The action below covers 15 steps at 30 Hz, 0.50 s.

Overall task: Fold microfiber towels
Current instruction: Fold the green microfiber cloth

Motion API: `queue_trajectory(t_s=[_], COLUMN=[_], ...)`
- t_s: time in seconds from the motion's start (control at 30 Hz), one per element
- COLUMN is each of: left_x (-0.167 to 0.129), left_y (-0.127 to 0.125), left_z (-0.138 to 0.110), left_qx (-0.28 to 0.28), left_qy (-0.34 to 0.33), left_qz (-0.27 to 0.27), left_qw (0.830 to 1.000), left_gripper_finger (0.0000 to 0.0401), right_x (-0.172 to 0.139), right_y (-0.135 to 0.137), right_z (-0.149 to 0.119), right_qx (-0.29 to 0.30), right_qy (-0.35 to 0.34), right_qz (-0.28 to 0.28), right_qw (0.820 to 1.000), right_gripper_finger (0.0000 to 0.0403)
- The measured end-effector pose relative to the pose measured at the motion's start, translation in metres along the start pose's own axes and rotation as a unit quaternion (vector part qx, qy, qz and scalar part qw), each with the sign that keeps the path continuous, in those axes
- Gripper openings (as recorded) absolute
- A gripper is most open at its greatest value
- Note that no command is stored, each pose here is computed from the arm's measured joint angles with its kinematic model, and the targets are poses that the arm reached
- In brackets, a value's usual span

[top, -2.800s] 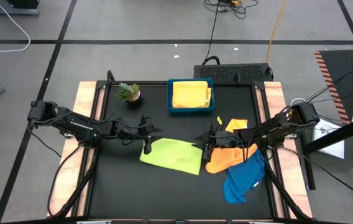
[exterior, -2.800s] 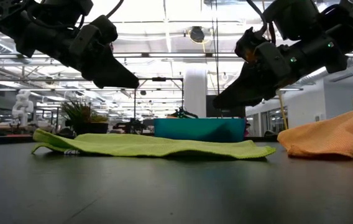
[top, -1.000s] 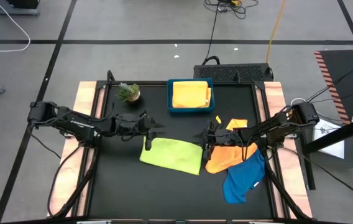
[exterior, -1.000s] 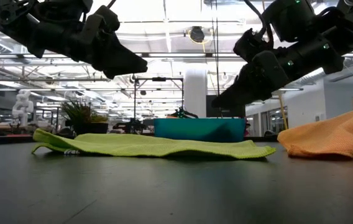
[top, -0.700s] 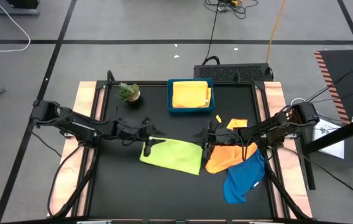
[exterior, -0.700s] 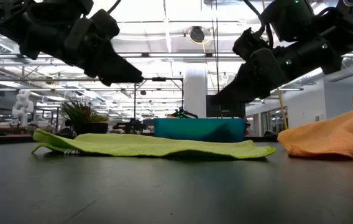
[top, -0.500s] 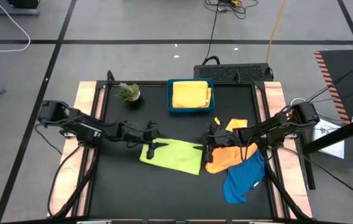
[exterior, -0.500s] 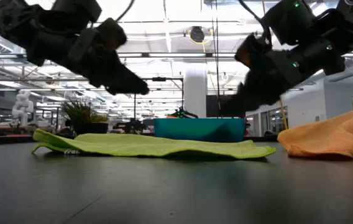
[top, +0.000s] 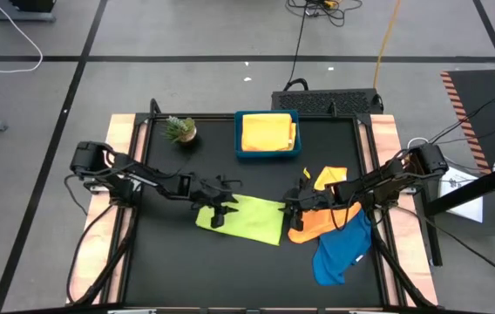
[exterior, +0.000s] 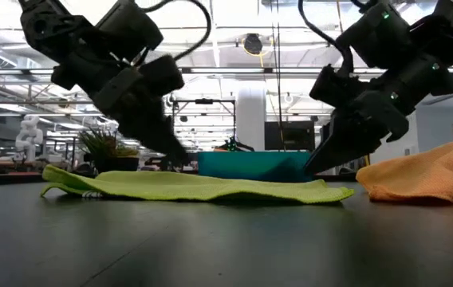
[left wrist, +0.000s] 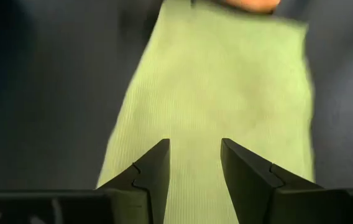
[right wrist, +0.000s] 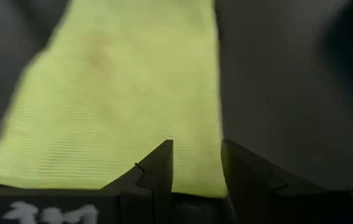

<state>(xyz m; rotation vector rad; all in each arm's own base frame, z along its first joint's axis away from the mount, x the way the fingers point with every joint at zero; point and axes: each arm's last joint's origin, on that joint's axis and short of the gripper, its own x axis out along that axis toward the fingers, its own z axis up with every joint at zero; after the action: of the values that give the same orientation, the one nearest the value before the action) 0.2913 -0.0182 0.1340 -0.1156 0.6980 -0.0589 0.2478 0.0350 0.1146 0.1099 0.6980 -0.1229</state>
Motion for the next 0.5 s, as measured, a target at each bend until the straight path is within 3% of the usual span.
queue_trajectory(t_s=[0.17, 0.3, 0.5], left_x=[-0.001, -0.002, -0.003], left_y=[0.004, 0.006, 0.009], left_z=[-0.013, -0.018, -0.02], left_qx=[-0.015, -0.03, -0.027], left_qy=[0.064, 0.081, 0.092], left_qz=[0.044, 0.097, 0.128], left_qw=[0.997, 0.991, 0.987], left_gripper_finger=[0.0145, 0.0145, 0.0145], right_x=[0.001, 0.002, 0.003], right_y=[-0.008, -0.018, -0.031], right_z=[-0.002, 0.0, 0.003], right_qx=[0.004, 0.016, 0.042], right_qy=[0.013, 0.007, 0.0], right_qz=[-0.033, -0.062, -0.102], right_qw=[0.999, 0.998, 0.994], right_gripper_finger=[0.0125, 0.0125, 0.0125])
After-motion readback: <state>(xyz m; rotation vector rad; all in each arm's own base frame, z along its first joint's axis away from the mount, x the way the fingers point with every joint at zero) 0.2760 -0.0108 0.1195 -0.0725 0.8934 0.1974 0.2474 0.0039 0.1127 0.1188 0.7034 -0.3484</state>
